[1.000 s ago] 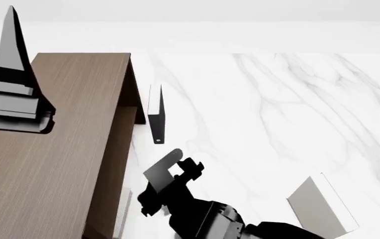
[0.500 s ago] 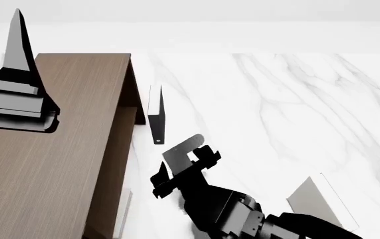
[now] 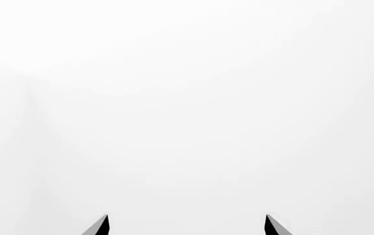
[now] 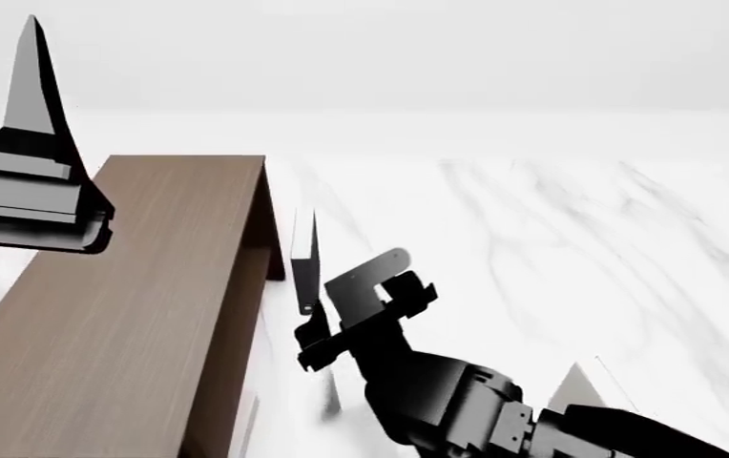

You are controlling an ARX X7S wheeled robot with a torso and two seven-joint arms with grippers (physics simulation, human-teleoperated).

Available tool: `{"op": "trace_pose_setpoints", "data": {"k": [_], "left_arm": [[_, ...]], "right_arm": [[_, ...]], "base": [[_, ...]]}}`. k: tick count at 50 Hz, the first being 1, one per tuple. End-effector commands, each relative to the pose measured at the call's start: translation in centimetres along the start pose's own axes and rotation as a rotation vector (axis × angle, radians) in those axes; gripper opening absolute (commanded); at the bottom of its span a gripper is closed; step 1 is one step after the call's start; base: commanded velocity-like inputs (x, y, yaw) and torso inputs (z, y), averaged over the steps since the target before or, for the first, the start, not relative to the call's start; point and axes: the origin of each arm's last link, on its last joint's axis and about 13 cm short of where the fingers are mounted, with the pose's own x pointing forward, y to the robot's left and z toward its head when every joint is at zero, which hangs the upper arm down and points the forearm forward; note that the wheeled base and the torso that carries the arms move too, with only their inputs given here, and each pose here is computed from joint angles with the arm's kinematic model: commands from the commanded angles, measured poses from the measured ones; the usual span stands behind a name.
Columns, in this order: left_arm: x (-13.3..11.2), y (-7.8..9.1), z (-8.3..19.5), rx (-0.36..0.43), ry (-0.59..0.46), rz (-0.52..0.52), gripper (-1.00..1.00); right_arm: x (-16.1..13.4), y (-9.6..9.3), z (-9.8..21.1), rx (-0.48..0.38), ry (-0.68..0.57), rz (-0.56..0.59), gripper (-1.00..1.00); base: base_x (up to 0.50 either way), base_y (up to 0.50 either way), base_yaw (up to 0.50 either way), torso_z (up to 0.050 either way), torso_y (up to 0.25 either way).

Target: Pick up the book on the right and place it under the cabinet shelf.

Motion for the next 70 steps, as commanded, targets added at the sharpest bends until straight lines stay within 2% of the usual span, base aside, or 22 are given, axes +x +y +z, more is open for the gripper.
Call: {"op": "trace_pose_setpoints", "data": {"k": [1,18,31,38,42,48,62,70], "left_arm": [[0.0,0.0,0.1,0.0,-0.001,0.0,1.0],[0.0,0.0,0.4,0.001,-0.006,-0.004,1.0],[0.0,-0.1,0.5,-0.001,-0.007,-0.007,1.0],[0.1,-0.2,0.5,-0.004,-0.005,-0.008,1.0],[0.2,-0.3,0.3,-0.005,0.0,-0.009,1.0],[0.3,-0.4,0.1,-0.008,0.002,-0.015,1.0],[0.1,-0.7,-1.7,-0.028,0.047,-0.019,1.0],[-0.1,-0.8,-2.4,-0.032,0.063,-0.017,1.0]], "right_arm": [[-0.9,-0.4,0.7,0.017,-0.019,-0.01,1.0],[-3.4,-1.2,2.8,0.044,-0.09,-0.021,1.0],[-6.5,-2.1,6.8,0.072,-0.226,-0.034,1.0],[-8.2,-3.7,9.7,0.116,-0.34,-0.069,1.0],[-9.5,-5.4,12.2,0.154,-0.432,-0.106,1.0],[-10.8,-7.1,14.4,0.173,-0.502,-0.139,1.0],[-11.6,-10.1,15.4,0.17,-0.569,-0.223,1.0],[-12.5,-11.2,15.9,0.201,-0.607,-0.233,1.0]], "base": [[0.0,0.0,0.0,0.0,0.195],[0.0,0.0,0.0,0.0,0.193],[0.0,0.0,0.0,0.0,0.193],[0.0,0.0,0.0,0.0,0.192],[0.0,0.0,0.0,0.0,0.194],[0.0,0.0,0.0,0.0,0.14],[0.0,0.0,0.0,0.0,0.0],[0.0,0.0,0.0,0.0,0.0]]}}
